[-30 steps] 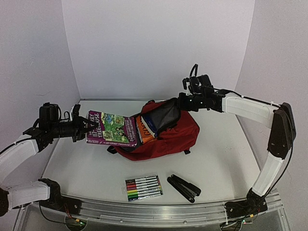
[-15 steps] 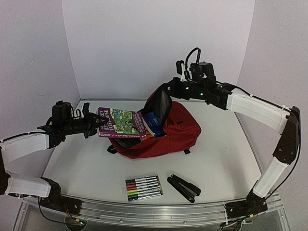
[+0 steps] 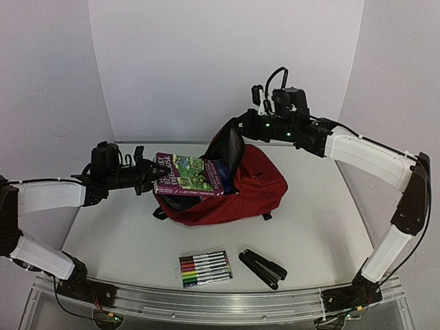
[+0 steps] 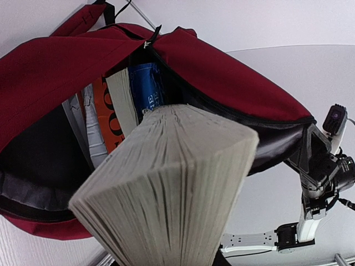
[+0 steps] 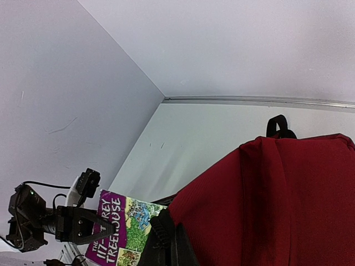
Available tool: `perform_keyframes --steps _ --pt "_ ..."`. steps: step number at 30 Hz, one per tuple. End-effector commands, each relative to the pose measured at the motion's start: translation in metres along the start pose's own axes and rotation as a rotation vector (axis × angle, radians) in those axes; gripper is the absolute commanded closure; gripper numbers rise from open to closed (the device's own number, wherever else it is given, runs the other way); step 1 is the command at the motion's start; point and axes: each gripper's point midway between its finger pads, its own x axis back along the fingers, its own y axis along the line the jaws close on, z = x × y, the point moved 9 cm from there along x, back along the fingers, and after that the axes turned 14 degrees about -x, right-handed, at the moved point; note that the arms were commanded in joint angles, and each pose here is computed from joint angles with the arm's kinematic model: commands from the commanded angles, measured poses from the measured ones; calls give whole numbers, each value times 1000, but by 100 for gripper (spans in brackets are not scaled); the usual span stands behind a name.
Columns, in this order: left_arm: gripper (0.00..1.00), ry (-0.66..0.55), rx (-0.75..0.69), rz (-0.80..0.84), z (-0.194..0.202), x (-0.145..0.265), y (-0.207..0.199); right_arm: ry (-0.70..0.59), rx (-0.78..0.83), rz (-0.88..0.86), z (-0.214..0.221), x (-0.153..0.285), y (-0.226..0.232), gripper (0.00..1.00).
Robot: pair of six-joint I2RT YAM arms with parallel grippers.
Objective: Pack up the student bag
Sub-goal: Place the book in the student bag.
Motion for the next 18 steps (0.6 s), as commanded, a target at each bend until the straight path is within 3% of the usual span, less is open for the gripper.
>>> perform_keyframes --steps 1,10,18 --pt "100 -125 -99 140 -34 -9 -39 -140 5 -184 -28 35 45 100" --pt "100 -229 -104 141 -57 -39 -36 -122 -8 -207 -15 36 48 100" --pt "100 -175 -148 103 -41 -101 -37 -111 -22 -191 -7 31 42 100"
